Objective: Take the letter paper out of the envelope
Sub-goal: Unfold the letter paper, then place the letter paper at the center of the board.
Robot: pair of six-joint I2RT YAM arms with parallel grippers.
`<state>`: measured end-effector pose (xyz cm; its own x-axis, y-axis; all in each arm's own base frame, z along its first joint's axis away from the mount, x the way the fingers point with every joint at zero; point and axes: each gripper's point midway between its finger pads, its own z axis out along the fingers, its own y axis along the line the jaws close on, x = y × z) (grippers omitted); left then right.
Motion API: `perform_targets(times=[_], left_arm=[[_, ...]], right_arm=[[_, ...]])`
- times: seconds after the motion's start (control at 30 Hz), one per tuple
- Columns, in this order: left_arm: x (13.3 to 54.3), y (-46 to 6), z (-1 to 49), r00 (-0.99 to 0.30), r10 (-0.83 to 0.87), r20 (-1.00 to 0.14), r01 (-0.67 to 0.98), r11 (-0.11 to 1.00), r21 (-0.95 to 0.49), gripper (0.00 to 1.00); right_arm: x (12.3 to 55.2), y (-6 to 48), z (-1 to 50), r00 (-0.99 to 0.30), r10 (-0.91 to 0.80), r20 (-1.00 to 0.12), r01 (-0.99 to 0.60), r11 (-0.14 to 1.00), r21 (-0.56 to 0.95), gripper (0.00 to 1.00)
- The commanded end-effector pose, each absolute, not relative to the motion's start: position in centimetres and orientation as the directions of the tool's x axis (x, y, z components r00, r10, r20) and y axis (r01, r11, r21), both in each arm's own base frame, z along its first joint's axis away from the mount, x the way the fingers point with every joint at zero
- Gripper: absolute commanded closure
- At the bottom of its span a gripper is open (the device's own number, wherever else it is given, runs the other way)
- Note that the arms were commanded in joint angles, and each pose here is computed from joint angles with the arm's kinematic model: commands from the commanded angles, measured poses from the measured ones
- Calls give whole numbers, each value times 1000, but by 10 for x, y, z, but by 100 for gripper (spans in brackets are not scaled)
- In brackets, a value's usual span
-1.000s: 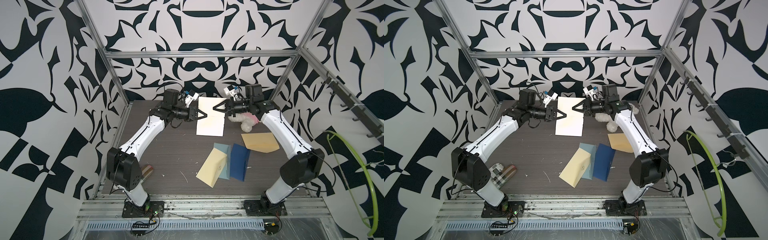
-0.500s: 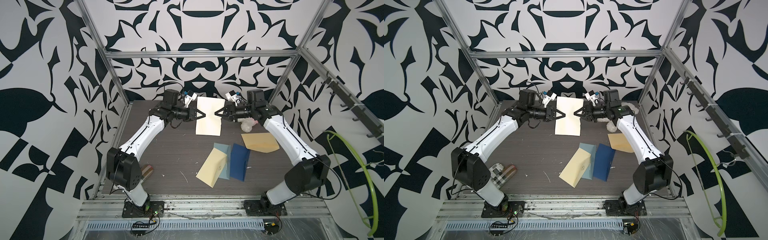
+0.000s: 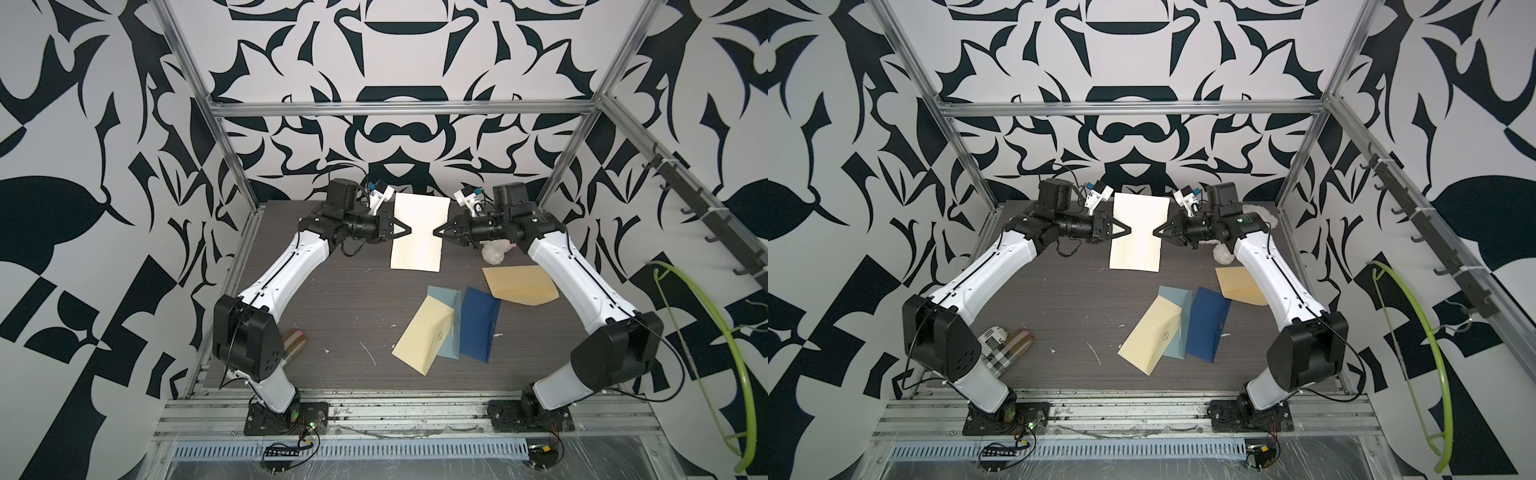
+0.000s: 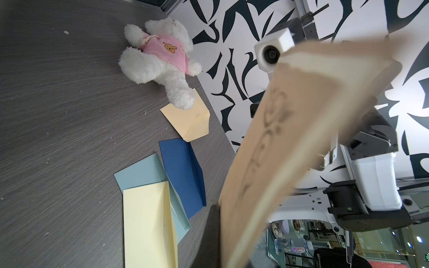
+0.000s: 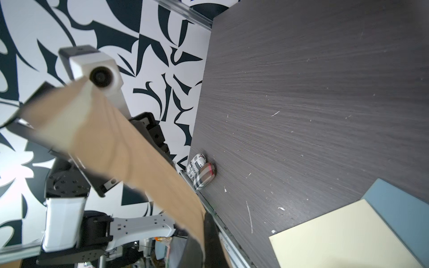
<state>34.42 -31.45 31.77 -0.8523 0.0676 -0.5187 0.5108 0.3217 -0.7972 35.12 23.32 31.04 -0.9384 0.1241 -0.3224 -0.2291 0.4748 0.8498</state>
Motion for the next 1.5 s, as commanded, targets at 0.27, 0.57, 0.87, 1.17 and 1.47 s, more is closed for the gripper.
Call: perform_targets(times=[0.27, 0.57, 0.87, 1.17, 1.47], left_arm=[[346, -314, 325, -847, 47, -529, 510, 346, -787, 100], [362, -301, 304, -864, 13, -504, 437, 516, -737, 100], [387, -147, 238, -862, -177, -476, -113, 981, -160, 100], [338, -20, 206, -595, -704, -387, -795, 585, 159, 100], [315, 4, 161, -294, -942, -162, -905, 219, 365, 100]], right_arm=[[352, 226, 318, -885, 180, -430, -244, 608, 756, 100], [358, 206, 307, -864, 221, -452, -167, 722, 671, 71], [356, 148, 302, -786, 259, -561, -15, 900, 436, 61], [348, 171, 285, -822, 203, -532, -51, 904, 424, 64], [339, 194, 274, -844, 162, -511, -91, 896, 435, 67]])
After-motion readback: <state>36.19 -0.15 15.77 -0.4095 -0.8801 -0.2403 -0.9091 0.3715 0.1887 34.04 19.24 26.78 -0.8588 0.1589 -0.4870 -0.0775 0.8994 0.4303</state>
